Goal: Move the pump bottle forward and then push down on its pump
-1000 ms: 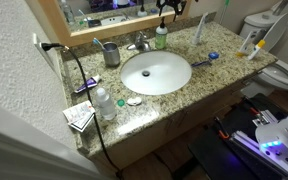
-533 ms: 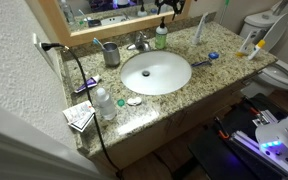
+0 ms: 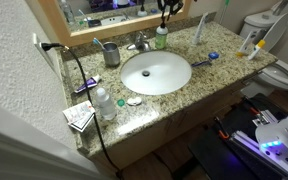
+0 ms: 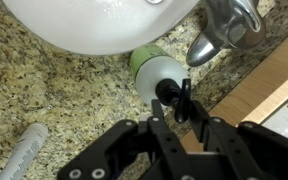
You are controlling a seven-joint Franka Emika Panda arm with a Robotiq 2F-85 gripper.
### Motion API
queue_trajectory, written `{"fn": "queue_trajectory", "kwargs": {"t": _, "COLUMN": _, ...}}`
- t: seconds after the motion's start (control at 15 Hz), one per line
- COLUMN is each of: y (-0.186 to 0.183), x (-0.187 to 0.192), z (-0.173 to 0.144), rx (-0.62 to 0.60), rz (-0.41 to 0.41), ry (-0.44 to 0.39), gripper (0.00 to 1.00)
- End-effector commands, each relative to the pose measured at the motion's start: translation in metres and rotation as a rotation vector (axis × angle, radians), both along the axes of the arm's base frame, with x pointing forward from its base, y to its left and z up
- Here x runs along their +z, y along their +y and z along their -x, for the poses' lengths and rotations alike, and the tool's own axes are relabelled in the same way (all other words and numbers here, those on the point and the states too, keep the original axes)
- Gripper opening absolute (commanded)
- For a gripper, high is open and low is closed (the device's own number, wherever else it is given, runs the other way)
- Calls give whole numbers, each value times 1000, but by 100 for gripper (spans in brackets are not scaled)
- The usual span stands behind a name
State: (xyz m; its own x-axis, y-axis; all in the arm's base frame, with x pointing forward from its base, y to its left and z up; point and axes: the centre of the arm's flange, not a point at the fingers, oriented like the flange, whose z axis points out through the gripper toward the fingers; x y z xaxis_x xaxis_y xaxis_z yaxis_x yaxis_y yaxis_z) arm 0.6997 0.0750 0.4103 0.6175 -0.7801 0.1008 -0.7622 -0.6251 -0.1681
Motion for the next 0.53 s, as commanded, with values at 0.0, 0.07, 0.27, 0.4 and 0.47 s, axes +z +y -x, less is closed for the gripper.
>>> {"fn": "queue_trajectory", "kwargs": {"t": 0.0, "y": 2, "x": -4, "z": 0, "rx": 4, "rz": 6, "ry": 0, "gripper": 4}}
{"fn": "queue_trajectory", "kwargs": {"t": 0.07, "y": 2, "x": -4, "z": 0, "rx": 4, "rz": 5, "ry": 1, "gripper": 1}}
{"fn": "queue_trajectory", "kwargs": {"t": 0.27, "y": 2, "x": -5, "z": 1, "rx": 4, "rz": 5, "ry": 0, "gripper": 4}}
{"fn": "queue_trajectory", "kwargs": {"t": 0.4, "y": 3, "x": -4, "z": 3, "rx": 6, "rz": 8, "ry": -6, "gripper": 4}}
{"fn": "queue_trajectory", "kwargs": {"t": 0.47, "y": 4, "x": -3, "z": 6, "rx": 9, "rz": 18, "ry": -12, "gripper": 4}}
